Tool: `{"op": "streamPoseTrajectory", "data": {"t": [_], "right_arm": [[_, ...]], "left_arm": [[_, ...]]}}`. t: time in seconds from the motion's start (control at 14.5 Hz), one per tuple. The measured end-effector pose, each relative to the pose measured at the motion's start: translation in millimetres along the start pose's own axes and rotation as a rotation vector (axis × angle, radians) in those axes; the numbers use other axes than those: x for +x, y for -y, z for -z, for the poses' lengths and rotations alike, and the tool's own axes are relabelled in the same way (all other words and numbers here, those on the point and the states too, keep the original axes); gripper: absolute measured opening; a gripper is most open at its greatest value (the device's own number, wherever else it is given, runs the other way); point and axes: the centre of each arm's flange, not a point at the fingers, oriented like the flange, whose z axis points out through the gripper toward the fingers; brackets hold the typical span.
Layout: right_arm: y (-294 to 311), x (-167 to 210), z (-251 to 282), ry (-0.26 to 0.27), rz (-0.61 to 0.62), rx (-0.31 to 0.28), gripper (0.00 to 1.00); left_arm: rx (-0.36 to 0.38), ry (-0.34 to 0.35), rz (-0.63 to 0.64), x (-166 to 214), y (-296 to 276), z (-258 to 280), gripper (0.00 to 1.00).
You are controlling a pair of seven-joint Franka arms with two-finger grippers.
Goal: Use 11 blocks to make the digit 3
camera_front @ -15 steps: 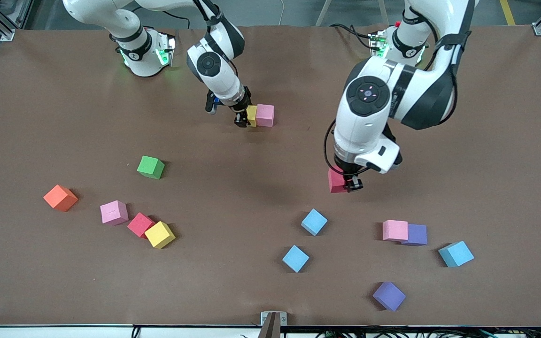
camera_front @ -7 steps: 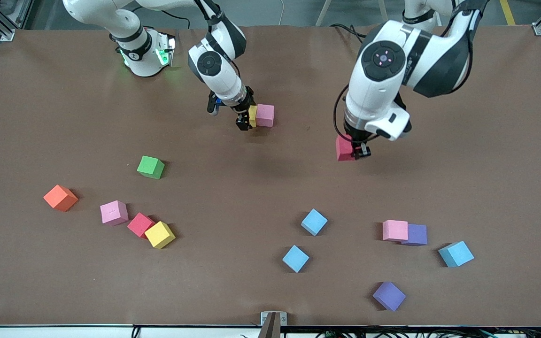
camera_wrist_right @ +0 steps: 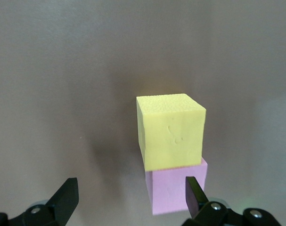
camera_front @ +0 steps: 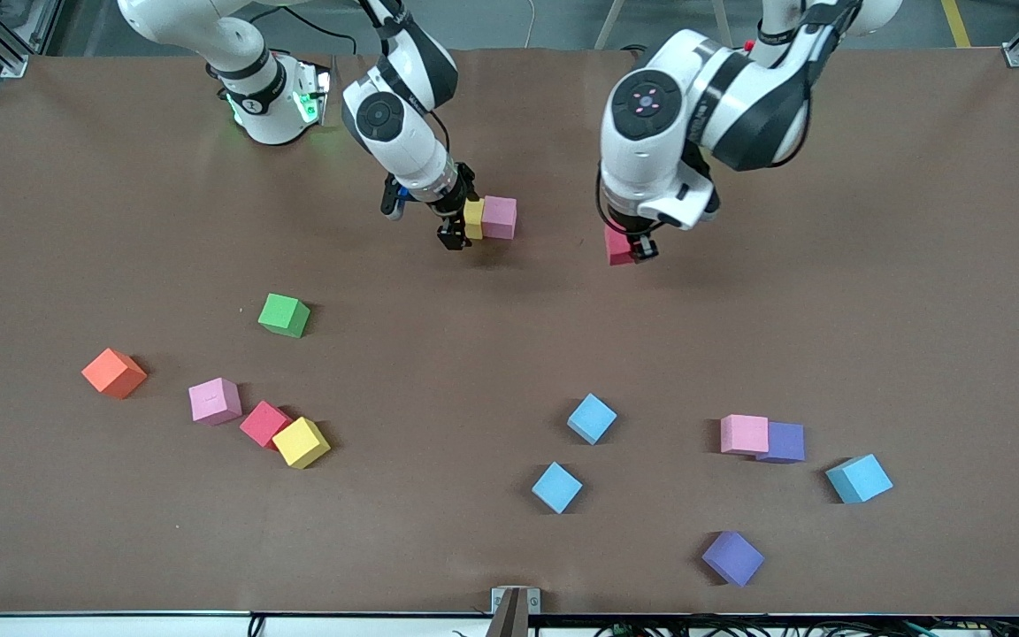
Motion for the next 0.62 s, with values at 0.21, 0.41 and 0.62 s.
{"op": "streamPoseTrajectory", "data": {"t": [0.21,0.41,0.62], "right_arm": [[9.7,-12.1,26.2,-0.049,0.045,-0.043,1.00],[37.3,-10.5,56.1,-0.160,0.102,-0.061,1.00],[83.6,7.8,97.8,-0.296,0.204,-0.052,1.00]], "left_arm": [[-0.006,0.007,-0.029,-18.6,27.8,-9.6,0.25],[-0.019,0.037,-0.078,-48.1,62.7,-33.8,0.25],[-0.020,0.067,-0.120,-77.2,80.7,-68.9,0.25]]}}
